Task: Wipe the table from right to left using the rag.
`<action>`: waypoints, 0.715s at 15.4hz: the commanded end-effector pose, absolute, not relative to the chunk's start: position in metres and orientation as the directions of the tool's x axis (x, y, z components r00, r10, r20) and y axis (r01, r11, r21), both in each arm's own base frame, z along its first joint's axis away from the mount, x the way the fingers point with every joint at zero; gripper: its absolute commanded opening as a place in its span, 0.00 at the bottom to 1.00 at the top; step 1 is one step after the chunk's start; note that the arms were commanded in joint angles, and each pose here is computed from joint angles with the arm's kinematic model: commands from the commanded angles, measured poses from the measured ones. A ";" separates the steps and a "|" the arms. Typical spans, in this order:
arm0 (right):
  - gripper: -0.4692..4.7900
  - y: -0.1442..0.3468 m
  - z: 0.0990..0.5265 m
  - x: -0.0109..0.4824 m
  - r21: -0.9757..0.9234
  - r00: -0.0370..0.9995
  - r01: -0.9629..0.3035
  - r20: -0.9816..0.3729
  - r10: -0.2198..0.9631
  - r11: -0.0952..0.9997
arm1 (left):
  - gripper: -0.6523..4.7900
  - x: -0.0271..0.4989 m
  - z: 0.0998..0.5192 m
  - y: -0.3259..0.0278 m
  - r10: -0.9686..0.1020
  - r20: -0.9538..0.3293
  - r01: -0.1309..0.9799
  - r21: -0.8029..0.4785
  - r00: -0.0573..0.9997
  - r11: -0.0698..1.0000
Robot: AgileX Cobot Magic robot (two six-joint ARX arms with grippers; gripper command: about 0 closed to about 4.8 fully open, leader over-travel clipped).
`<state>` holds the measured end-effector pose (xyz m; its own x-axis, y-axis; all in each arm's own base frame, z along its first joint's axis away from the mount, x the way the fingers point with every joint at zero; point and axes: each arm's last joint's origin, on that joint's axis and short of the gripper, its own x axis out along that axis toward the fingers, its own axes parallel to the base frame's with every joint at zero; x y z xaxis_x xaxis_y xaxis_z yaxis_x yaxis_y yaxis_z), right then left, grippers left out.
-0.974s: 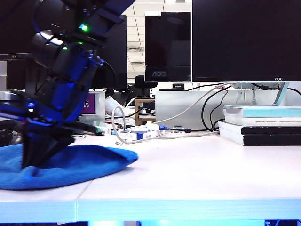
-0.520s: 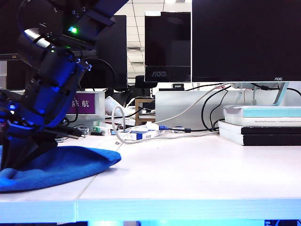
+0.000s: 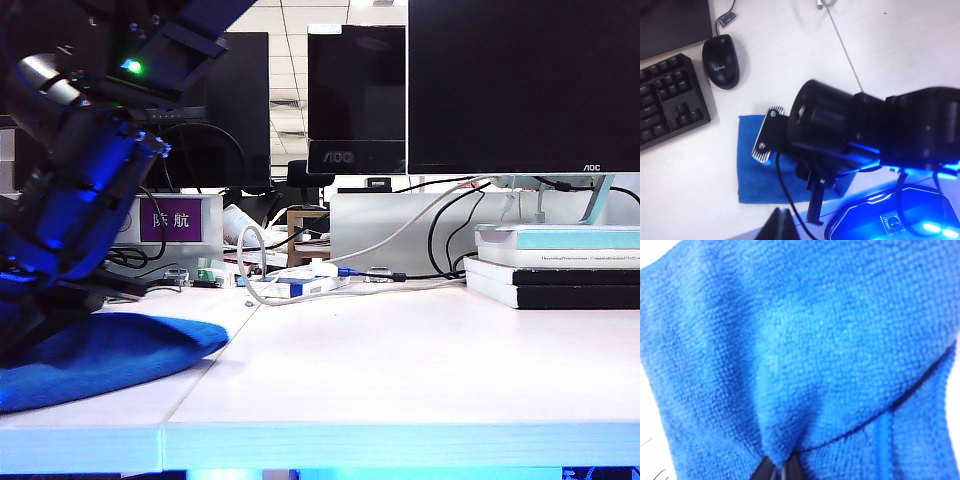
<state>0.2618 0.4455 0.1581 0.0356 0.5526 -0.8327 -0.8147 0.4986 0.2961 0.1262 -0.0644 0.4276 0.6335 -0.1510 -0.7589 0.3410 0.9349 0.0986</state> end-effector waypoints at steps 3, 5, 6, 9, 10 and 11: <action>0.08 0.449 0.134 0.253 0.303 0.009 -0.792 -0.862 0.507 0.529 | 0.11 0.124 0.430 -0.063 -0.155 -0.753 0.339 0.095 0.640 0.936; 0.08 0.451 0.131 0.251 0.305 0.007 -0.793 -0.861 0.508 0.527 | 0.11 0.124 0.430 -0.063 -0.154 -0.756 0.339 0.096 0.636 0.936; 0.08 0.452 0.130 0.251 0.313 -0.001 -0.791 -0.860 0.510 0.526 | 0.11 0.124 0.430 -0.063 -0.154 -0.756 0.339 0.095 0.636 0.936; 0.08 0.457 0.123 0.246 0.333 -0.018 -0.787 -0.854 0.520 0.519 | 0.11 0.124 0.429 -0.063 -0.153 -0.757 0.339 0.095 0.635 0.936; 0.08 0.458 0.124 0.245 0.334 -0.016 -0.788 -0.851 0.525 0.517 | 0.11 0.124 0.429 -0.063 -0.153 -0.757 0.339 0.096 0.635 0.936; 0.08 0.459 0.124 0.245 0.339 -0.014 -0.784 -0.847 0.531 0.520 | 0.11 0.124 0.429 -0.063 -0.153 -0.757 0.339 0.095 0.635 0.936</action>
